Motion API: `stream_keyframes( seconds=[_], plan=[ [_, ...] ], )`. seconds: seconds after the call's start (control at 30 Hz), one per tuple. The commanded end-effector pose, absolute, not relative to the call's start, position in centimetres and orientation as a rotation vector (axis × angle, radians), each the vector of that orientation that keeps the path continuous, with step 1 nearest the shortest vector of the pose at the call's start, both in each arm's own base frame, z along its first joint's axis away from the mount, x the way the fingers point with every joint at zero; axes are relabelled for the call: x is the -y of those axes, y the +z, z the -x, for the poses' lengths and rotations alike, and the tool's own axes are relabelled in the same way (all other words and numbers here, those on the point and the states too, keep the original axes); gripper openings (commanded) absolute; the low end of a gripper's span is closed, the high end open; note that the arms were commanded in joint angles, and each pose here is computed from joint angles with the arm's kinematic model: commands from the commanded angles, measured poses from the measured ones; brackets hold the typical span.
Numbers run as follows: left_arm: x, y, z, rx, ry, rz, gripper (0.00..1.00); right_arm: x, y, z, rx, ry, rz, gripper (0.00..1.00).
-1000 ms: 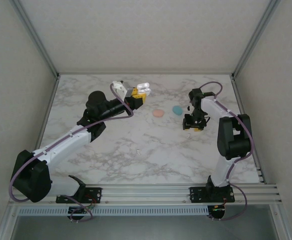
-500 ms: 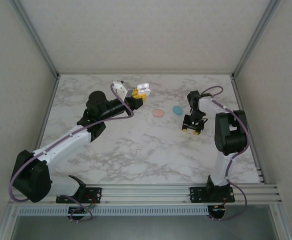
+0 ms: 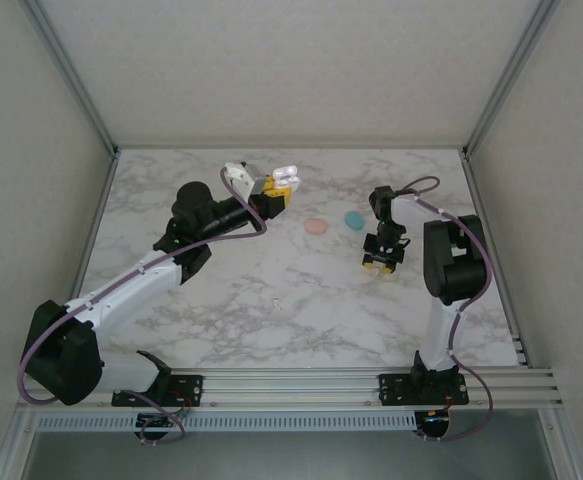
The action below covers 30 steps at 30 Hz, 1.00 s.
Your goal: Insert the wireless bluetooth earbuds into the charging case
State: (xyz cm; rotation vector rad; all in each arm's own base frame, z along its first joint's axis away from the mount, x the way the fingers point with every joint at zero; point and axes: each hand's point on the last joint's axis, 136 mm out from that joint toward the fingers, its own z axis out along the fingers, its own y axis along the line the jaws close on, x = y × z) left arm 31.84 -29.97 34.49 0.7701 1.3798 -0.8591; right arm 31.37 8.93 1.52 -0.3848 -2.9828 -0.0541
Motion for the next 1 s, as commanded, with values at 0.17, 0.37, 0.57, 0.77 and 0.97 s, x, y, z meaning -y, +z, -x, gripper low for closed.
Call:
stream_keyframes(
  seconds=[0.17, 0.37, 0.57, 0.77, 0.97],
  plan=[
    [29.7, 36.7, -31.0, -1.323, -0.849, -0.771, 0.01, -9.0, 0.8, -30.7, 2.947, -0.014, 0.359, 0.32],
    [29.8, 36.7, -31.2, -1.328, -0.852, -0.772, 0.01, -9.0, 1.1, -30.8, 2.963, -0.019, 0.342, 0.28],
    [30.0, 36.5, -31.4, -1.339, -0.854, -0.770, 0.01, -9.5, 3.0, -31.8, 3.050, -0.031, 0.262, 0.27],
    [30.4, 35.7, -32.1, -1.360, -0.865, -0.764, 0.01, -11.6, 8.8, -33.8, 3.237, -0.153, 0.095, 0.27],
    [31.1, 35.4, -32.6, -1.368, -0.897, -0.763, 0.00, -15.0, 19.3, -36.2, 3.558, -0.309, -0.193, 0.27]
  ],
)
